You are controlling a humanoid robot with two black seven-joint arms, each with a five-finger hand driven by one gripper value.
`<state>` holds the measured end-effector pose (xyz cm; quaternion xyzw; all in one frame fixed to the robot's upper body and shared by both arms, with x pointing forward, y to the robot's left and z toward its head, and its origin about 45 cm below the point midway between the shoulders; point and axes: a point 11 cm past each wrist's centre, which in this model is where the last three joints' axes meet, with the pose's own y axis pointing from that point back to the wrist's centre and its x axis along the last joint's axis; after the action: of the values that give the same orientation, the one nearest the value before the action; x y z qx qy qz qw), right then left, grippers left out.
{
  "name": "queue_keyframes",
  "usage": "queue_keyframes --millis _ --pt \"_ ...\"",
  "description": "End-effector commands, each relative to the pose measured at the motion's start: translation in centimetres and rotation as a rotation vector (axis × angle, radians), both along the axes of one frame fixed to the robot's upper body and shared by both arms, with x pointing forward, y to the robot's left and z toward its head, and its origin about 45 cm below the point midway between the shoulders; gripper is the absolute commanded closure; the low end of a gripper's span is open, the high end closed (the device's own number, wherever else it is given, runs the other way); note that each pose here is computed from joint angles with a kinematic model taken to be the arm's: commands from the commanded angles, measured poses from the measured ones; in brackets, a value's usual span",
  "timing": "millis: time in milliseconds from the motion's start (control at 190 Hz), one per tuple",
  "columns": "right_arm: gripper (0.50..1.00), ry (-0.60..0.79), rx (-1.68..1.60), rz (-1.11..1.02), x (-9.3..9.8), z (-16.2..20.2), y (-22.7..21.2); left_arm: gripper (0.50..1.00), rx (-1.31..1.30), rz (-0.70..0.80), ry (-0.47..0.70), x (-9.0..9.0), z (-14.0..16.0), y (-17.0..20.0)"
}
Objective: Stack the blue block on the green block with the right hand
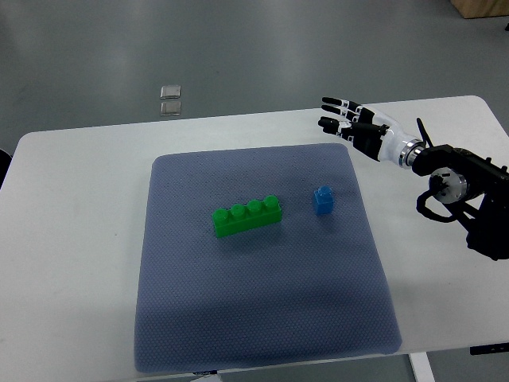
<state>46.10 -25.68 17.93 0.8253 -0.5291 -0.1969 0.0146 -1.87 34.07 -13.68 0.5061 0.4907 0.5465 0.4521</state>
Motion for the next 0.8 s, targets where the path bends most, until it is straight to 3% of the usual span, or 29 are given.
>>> queue_keyframes --millis 0,442,794 --pt "0.574 -0.001 0.001 0.002 0.0 0.1 0.1 0.500 0.006 -0.001 0.001 0.0 0.0 0.1" --pt "0.574 -0.009 -0.034 0.012 -0.1 -0.1 -0.4 0.500 0.016 0.001 0.002 -0.1 0.1 0.5" --pt "0.574 -0.232 -0.329 0.137 -0.5 1.4 -2.4 0.500 0.011 0.001 0.001 0.0 0.0 0.3"
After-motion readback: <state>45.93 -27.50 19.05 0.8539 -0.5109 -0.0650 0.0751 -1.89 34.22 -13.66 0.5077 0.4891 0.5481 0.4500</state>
